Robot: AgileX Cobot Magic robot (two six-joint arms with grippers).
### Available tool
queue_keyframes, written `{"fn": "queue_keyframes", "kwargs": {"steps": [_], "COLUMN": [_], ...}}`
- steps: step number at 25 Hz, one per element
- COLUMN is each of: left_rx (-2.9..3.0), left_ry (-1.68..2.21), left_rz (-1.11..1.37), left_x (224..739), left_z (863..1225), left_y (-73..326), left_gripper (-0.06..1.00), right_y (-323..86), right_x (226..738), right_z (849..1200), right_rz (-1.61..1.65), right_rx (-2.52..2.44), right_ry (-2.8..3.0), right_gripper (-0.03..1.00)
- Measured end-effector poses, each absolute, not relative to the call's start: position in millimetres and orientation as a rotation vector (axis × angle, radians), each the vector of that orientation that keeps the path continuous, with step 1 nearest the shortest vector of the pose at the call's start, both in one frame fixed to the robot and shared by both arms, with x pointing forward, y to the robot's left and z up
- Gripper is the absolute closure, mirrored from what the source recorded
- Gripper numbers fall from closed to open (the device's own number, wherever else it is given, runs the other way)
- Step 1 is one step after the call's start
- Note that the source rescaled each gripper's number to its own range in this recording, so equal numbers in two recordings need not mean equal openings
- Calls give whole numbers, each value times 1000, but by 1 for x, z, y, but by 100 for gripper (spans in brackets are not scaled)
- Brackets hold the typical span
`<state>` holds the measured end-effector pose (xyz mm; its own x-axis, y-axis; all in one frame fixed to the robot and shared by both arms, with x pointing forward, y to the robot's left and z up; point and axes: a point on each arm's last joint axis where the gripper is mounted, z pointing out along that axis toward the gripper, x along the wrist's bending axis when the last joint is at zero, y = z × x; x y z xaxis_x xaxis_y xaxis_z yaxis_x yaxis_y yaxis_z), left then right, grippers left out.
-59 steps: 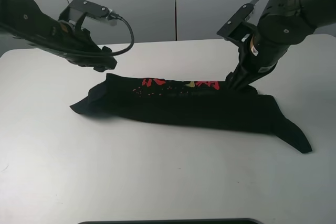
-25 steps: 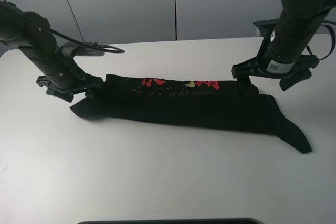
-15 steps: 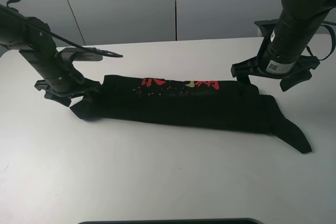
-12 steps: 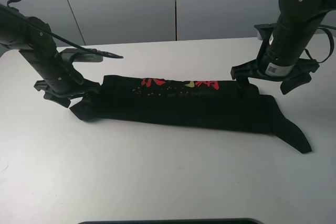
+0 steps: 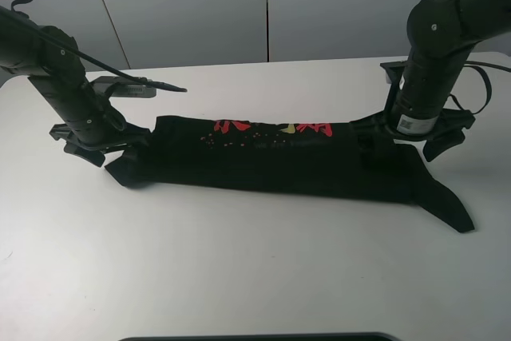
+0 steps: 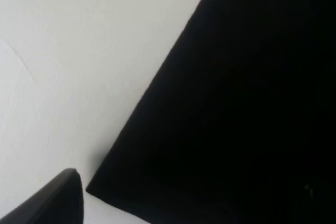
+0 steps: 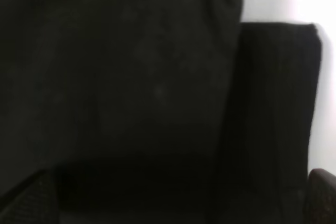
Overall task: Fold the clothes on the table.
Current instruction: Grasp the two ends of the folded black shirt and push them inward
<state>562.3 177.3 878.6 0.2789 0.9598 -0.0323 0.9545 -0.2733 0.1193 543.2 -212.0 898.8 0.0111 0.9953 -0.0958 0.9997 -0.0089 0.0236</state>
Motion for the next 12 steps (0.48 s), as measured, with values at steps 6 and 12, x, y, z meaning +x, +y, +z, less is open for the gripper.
{"fn": "queue_keyframes", "kwargs": {"steps": [6, 12], "left_rx": [2425, 2430], "left_ry": [1820, 1818], "left_rz": [67, 68], "left_x": [562, 562], "left_z": [879, 879], "left_y": [178, 178], "left_gripper": [-5, -5], "right_y": [-227, -224], "right_x": [548, 551], "right_z": [895, 893], "right_rz": [-56, 7], "right_rx": [2244, 2244], "right_ry": [2138, 2148], "right_gripper": [-3, -3]}}
